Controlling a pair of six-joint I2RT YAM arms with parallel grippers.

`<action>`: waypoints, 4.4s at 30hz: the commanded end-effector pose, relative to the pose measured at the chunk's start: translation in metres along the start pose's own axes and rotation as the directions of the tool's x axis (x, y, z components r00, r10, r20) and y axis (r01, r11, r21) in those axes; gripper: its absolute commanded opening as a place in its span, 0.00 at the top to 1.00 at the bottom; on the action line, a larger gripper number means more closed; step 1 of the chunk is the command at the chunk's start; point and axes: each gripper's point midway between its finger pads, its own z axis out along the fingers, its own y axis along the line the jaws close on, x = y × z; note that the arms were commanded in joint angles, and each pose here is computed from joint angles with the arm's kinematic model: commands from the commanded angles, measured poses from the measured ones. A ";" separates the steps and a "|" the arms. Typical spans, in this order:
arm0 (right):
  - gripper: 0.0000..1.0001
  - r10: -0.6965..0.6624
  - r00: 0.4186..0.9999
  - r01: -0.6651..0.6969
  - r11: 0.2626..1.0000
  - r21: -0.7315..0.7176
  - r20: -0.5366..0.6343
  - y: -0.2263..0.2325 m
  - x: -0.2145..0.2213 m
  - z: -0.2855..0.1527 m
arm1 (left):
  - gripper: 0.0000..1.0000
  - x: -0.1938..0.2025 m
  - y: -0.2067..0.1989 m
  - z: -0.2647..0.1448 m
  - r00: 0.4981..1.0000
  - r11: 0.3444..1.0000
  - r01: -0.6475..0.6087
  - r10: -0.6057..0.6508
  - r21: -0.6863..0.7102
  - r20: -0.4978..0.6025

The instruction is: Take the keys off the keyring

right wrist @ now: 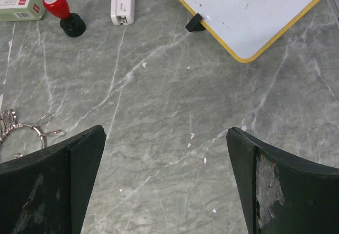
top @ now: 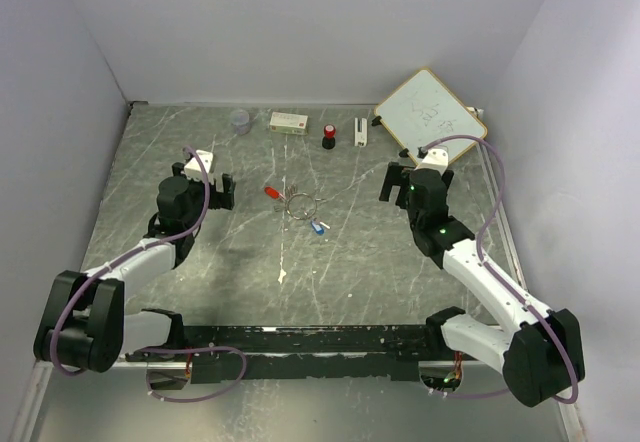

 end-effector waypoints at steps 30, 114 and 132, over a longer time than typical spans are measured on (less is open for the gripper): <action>0.63 -0.271 0.943 0.162 0.880 -0.446 -0.193 0.176 0.111 -0.007 | 0.01 -0.026 0.005 -0.005 0.994 0.994 0.098 -0.097 -0.043 0.044; 1.00 -0.406 0.872 0.296 0.882 -0.366 -0.272 0.167 0.160 -0.004 | 0.58 -0.019 0.030 -0.009 0.980 0.961 0.196 -0.183 -0.196 0.079; 1.00 -0.403 0.896 0.314 0.872 -0.376 -0.186 0.177 0.119 -0.012 | 0.79 -0.018 0.025 -0.005 0.983 0.970 0.179 -0.170 -0.163 0.063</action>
